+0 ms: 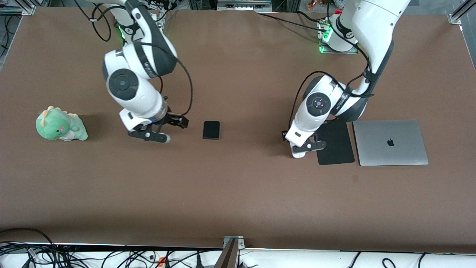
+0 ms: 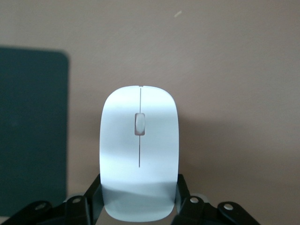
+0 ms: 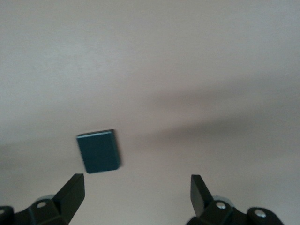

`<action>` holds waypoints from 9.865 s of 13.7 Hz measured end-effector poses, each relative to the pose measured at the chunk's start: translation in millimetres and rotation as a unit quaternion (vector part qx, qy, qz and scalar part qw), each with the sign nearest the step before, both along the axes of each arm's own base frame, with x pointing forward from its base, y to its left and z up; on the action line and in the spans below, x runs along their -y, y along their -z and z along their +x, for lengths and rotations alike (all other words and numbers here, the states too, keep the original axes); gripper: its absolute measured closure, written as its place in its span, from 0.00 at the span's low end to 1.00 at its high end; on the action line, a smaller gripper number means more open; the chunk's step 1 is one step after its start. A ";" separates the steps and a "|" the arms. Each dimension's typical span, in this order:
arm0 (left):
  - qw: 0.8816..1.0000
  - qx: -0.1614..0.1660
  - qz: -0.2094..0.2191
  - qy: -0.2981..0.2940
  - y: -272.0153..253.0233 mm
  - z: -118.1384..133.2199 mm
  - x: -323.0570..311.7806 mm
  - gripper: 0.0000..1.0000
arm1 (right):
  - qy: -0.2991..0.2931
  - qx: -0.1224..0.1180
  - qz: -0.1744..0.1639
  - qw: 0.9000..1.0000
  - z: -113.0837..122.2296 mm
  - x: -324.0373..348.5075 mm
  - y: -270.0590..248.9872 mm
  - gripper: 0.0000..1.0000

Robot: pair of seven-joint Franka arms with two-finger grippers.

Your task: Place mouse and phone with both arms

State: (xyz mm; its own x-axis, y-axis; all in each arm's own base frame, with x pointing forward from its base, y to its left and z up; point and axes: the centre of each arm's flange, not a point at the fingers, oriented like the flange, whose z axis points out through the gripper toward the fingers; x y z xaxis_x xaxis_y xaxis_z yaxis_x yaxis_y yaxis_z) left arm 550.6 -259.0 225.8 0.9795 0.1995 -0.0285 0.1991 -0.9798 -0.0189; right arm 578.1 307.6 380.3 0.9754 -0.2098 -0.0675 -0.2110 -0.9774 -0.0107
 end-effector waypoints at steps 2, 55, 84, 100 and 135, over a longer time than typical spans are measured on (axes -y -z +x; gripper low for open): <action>1.000 -0.010 0.008 -0.017 10.3 -19.0 -33.2 0.38 | 0.009 0.014 0.006 1.000 -8.1 -30.7 13.7 0.00; 0.999 -0.008 0.032 0.039 -393.1 3.8 -218.5 0.00 | -0.141 0.032 -0.048 0.988 37.7 181.0 119.7 0.20; 0.998 -0.028 0.017 0.052 -365.8 33.3 -231.7 0.00 | -0.081 0.019 -0.008 0.997 -19.0 325.6 91.9 0.00; 0.999 -0.024 -0.003 0.042 -366.6 34.4 -239.8 0.00 | -0.075 0.038 0.019 0.996 -34.3 325.9 -231.9 0.00; 0.999 -0.024 -0.003 0.042 -366.6 34.4 -239.6 0.00 | -0.083 0.063 0.002 0.995 -30.9 327.5 -242.3 0.00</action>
